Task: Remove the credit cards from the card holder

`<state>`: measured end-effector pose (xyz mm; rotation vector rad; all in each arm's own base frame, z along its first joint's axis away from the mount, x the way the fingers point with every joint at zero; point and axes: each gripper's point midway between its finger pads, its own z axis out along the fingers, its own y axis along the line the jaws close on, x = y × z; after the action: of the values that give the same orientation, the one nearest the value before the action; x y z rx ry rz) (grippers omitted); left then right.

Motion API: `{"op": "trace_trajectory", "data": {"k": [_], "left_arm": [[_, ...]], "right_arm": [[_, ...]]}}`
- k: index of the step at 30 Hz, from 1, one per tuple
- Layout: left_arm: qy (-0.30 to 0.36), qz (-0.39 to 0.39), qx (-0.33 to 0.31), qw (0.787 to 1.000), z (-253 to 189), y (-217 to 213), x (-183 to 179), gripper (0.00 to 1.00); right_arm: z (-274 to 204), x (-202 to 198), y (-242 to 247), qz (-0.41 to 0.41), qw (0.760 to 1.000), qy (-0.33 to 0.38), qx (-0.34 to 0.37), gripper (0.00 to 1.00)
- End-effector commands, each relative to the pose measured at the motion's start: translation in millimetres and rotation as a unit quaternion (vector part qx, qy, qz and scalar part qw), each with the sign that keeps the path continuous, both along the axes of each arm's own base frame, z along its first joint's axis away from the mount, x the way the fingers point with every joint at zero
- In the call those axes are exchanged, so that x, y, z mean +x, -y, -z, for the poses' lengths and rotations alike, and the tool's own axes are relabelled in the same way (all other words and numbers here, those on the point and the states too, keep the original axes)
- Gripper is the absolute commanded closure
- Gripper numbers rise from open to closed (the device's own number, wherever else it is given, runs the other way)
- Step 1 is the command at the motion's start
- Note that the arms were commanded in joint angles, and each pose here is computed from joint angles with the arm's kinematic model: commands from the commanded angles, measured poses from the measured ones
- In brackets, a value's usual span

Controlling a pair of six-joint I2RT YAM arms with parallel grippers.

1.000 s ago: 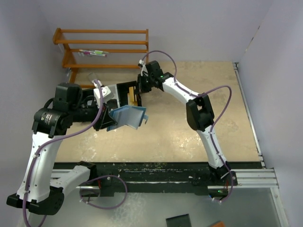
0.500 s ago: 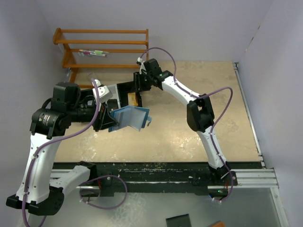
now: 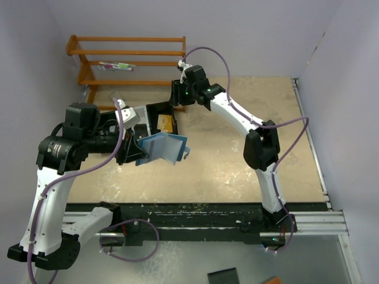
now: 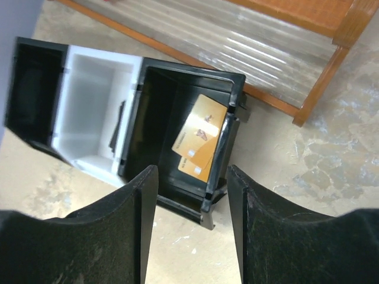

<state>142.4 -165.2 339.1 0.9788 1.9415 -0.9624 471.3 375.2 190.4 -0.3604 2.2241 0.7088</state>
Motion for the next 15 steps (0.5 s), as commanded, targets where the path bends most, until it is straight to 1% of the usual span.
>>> {"op": "trace_trajectory", "data": {"k": [1, 6, 11, 13, 15], "left_arm": [[0.038, 0.017, -0.024, 0.999, -25, 4, -5, 1.00], [0.040, 0.019, -0.028, 0.999, -28, 4, -8, 1.00], [0.043, 0.021, -0.030, 0.998, -31, 4, -10, 1.00], [0.043, 0.022, -0.030, 0.998, -32, 4, -11, 1.00], [0.043, 0.022, -0.031, 0.998, -33, 4, -11, 1.00]], "right_arm": [[42, -1, -7, 0.012, 0.998, -0.011, -0.063, 0.46], [70, 1, -6, 0.034, 0.991, -0.005, -0.126, 0.46], [79, 4, 2, 0.057, 0.987, 0.005, -0.147, 0.49], [83, 2, 2, 0.057, 0.988, 0.004, -0.144, 0.55], [87, 1, 1, 0.060, 0.988, 0.003, -0.142, 0.71]]}}
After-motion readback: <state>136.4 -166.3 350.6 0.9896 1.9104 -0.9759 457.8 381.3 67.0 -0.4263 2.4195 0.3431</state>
